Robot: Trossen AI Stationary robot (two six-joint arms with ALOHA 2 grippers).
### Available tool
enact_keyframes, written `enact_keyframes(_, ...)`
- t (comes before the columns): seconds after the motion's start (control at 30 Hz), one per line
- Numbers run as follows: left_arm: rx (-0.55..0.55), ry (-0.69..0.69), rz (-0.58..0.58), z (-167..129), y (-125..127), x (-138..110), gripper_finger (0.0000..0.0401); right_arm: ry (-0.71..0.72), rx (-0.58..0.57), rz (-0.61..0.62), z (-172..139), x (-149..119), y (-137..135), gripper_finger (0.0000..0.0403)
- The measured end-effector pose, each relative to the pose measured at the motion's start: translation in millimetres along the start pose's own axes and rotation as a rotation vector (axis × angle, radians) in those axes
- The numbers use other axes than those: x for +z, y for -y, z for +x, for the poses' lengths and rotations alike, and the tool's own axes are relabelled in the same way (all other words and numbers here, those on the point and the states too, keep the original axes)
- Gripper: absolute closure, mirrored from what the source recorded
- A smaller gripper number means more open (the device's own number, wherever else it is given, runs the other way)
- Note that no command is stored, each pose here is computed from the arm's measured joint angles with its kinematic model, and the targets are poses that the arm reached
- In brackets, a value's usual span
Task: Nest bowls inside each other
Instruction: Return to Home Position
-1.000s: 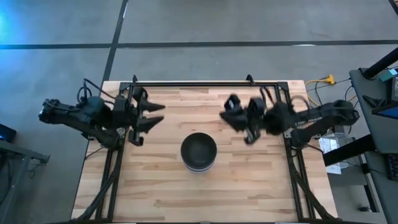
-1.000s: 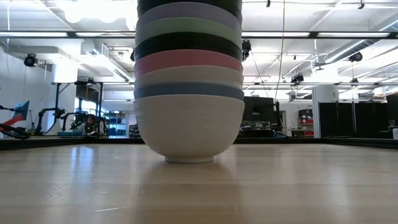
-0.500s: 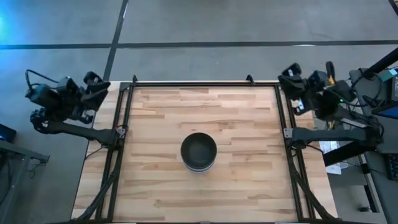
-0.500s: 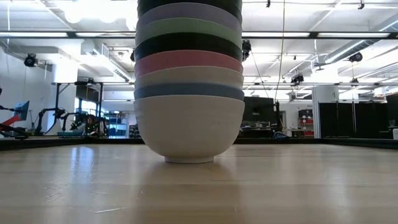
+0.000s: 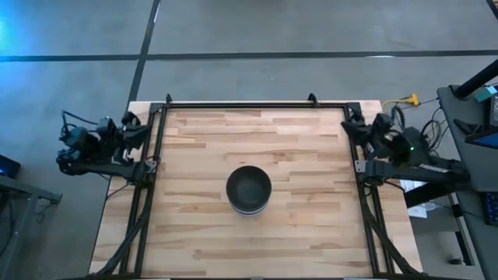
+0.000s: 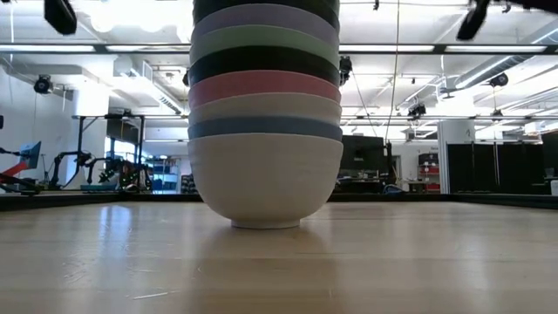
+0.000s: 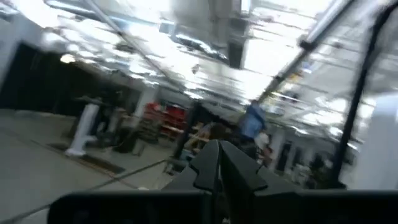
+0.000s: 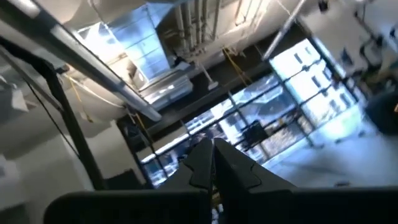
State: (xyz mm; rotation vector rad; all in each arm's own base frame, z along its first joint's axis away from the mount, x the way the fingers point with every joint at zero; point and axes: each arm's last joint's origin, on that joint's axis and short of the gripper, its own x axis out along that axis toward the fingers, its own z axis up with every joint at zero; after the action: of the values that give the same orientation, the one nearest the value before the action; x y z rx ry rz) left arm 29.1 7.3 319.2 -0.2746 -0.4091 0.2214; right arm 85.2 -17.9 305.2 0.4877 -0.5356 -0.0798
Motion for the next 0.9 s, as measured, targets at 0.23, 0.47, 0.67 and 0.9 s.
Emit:
enact_keyframes(0.23,0.084,-0.211,-0.033,5.1,-4.6,-33.2,0.0401,-0.045,-0.034,0.187,-33.1,-54.1,33.5,0.0394)
enact_keyframes(0.47,0.133,-0.436,-0.153,0.9,-14.0,-86.2,0.0401,-0.236,-0.168,0.343,-48.1,-95.0,55.6,0.0395)
enact_keyframes(0.67,0.051,-0.465,-0.31,4.0,-18.3,-138.7,0.0401,-0.347,-0.189,0.281,-50.0,-105.1,56.7,0.0395)
enact_keyframes(0.9,-0.079,-0.492,-0.435,3.9,-18.9,-169.5,0.0401,-0.46,-0.278,0.251,-55.3,-115.5,63.0,0.0394)
